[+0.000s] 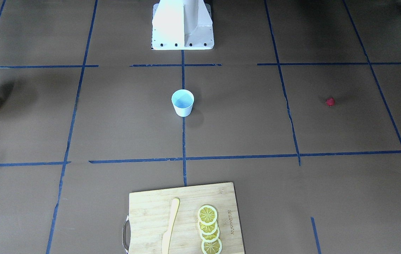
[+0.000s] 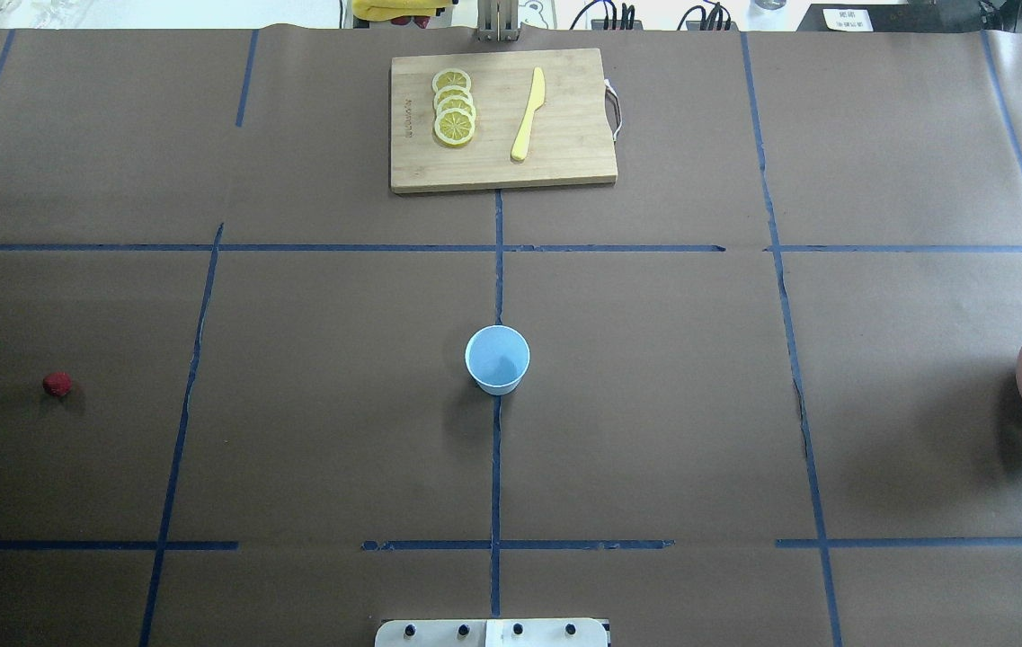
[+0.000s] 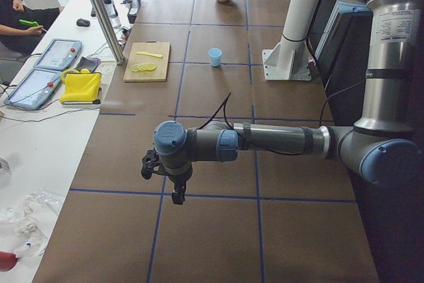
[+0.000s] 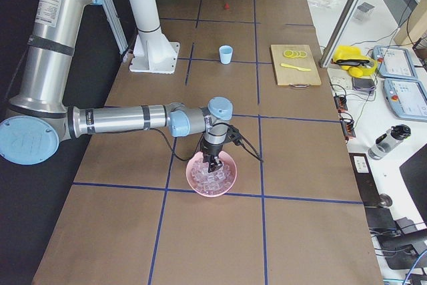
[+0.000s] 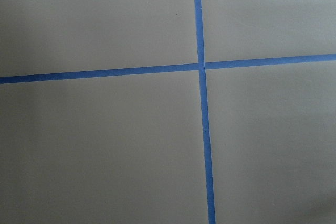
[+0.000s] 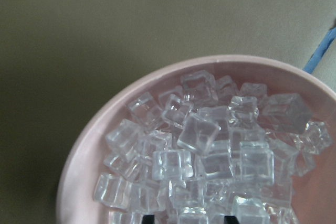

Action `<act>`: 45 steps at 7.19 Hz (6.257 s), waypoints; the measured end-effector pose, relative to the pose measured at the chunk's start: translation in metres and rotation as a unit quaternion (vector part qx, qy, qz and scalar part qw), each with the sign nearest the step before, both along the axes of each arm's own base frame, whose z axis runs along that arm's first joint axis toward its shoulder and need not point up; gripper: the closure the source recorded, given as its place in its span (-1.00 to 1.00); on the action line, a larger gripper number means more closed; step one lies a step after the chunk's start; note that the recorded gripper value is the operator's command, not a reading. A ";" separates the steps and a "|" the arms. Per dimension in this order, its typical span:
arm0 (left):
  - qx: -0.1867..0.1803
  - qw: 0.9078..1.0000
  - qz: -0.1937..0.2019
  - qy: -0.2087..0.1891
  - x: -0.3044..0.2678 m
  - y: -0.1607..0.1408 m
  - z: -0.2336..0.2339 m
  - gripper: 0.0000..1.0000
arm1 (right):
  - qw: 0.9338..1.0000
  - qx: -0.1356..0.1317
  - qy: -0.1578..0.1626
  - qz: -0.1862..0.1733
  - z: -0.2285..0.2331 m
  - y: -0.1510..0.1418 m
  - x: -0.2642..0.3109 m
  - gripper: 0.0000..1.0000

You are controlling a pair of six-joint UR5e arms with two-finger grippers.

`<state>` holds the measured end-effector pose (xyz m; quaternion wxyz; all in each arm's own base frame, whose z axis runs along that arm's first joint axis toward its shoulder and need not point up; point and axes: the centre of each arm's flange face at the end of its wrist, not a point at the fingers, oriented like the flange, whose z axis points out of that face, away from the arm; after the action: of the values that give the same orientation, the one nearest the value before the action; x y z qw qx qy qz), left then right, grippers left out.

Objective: Put ice and strawberries in cup
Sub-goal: 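Grasp an ice cube from the pink bowl with the right gripper, then carry the ice cube with the right gripper over the blue cup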

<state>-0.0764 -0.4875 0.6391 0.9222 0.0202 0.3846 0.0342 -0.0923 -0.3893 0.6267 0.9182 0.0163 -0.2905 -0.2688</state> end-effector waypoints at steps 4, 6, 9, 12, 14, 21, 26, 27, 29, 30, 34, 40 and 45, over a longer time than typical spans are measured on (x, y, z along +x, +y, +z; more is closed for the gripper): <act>0.005 1.000 -0.001 0.000 0.000 0.000 -0.006 -1.00 | 1.000 -0.005 0.004 -0.009 0.004 0.003 -0.007 -0.03; 0.006 1.000 -0.001 0.001 0.000 0.000 -0.007 -1.00 | 1.000 -0.007 0.008 -0.010 0.006 0.005 -0.006 -0.03; 0.010 1.000 -0.002 0.001 0.000 -0.001 -0.013 -1.00 | 1.000 -0.008 0.016 -0.009 0.012 0.006 -0.005 -0.03; 0.011 1.000 -0.006 0.001 0.000 -0.001 -0.019 -1.00 | 1.000 -0.011 0.020 -0.010 0.016 0.006 -0.005 -0.02; 0.011 1.000 -0.007 0.002 0.000 -0.001 -0.019 -1.00 | 1.000 -0.012 0.020 -0.010 0.016 0.006 -0.006 -0.02; 0.011 1.000 -0.007 0.001 0.000 -0.001 -0.020 -1.00 | 1.000 -0.013 0.020 -0.012 0.017 0.006 -0.009 0.04; 0.011 1.000 -0.008 0.002 0.000 -0.001 -0.021 -1.00 | 1.000 -0.015 0.022 -0.014 0.019 0.009 -0.008 0.38; 0.011 1.000 -0.009 0.002 0.000 -0.001 -0.021 -1.00 | 1.000 -0.015 0.022 -0.014 0.020 0.009 -0.008 0.76; 0.010 1.000 -0.009 0.008 0.001 -0.001 -0.022 -1.00 | 1.000 -0.014 0.022 -0.014 0.019 0.009 -0.007 1.00; 0.010 1.000 -0.009 0.011 0.002 -0.001 -0.022 -1.00 | 1.000 -0.012 0.021 -0.013 0.016 0.009 -0.006 1.00; 0.011 1.000 -0.010 0.017 0.002 -0.001 -0.025 -1.00 | 0.999 -0.006 0.005 0.033 -0.108 0.005 0.027 1.00; -0.002 1.000 -0.015 0.026 0.004 0.005 -0.020 -1.00 | 0.974 -0.077 -0.126 0.170 -0.367 -0.130 -0.132 1.00; -0.007 0.999 -0.020 0.030 0.004 0.006 -0.019 -1.00 | 0.966 -0.130 -0.073 0.209 -0.519 -0.045 -0.433 1.00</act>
<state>-0.0722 -0.4820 0.6197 0.9111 0.0225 0.4114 0.0129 -0.5257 -0.4340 0.1078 0.9246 -0.0234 -0.3792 -0.0287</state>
